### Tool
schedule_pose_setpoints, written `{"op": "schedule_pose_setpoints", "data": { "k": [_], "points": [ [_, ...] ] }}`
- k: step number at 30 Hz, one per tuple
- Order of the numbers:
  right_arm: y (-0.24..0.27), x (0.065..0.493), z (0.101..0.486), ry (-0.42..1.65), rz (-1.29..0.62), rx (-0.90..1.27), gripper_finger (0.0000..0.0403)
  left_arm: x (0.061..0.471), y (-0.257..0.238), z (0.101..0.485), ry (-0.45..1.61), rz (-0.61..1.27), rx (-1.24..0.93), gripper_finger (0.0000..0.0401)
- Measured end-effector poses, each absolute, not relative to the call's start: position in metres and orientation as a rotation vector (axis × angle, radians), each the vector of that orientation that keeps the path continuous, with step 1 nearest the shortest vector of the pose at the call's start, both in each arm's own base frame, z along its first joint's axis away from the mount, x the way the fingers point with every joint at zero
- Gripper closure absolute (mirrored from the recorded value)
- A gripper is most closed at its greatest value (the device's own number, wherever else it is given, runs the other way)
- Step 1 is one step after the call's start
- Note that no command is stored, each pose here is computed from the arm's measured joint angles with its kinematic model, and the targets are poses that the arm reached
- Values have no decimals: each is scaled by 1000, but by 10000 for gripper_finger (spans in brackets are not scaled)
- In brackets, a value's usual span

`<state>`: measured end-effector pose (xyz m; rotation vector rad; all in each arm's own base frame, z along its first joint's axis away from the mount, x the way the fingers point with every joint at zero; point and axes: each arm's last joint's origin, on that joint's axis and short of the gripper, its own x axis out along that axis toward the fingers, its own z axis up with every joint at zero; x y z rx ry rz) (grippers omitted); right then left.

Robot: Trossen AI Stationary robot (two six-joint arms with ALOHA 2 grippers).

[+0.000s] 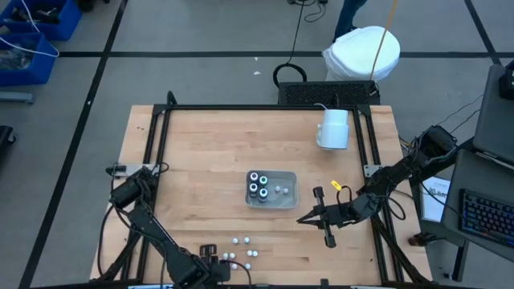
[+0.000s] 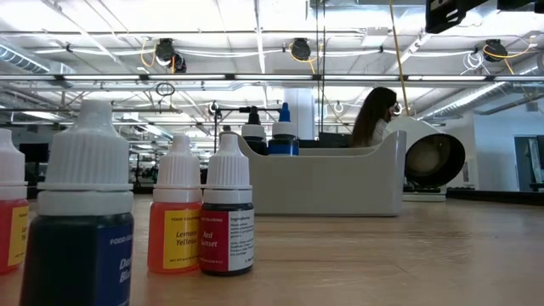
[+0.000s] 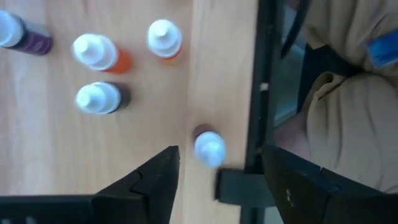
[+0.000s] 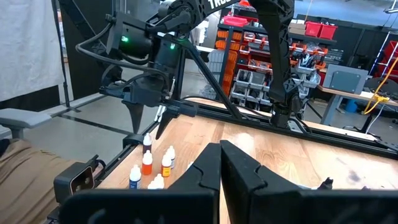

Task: Pick & Place food coloring
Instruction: Put the small red food coloring into the gray bin

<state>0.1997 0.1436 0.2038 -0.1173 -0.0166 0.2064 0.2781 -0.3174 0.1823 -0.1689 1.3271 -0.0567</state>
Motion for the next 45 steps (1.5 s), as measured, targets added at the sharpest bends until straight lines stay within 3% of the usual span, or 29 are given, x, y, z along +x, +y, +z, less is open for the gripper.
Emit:
{"op": "schedule_pose_setpoints", "data": {
  "k": [18, 45],
  "points": [
    [144, 200, 204, -16, 206, -116, 403, 284, -329, 187, 1222, -186, -188, 167],
    [144, 200, 204, -17, 206, -120, 403, 286, -313, 183, 1307, -157, -73, 167]
  ]
}}
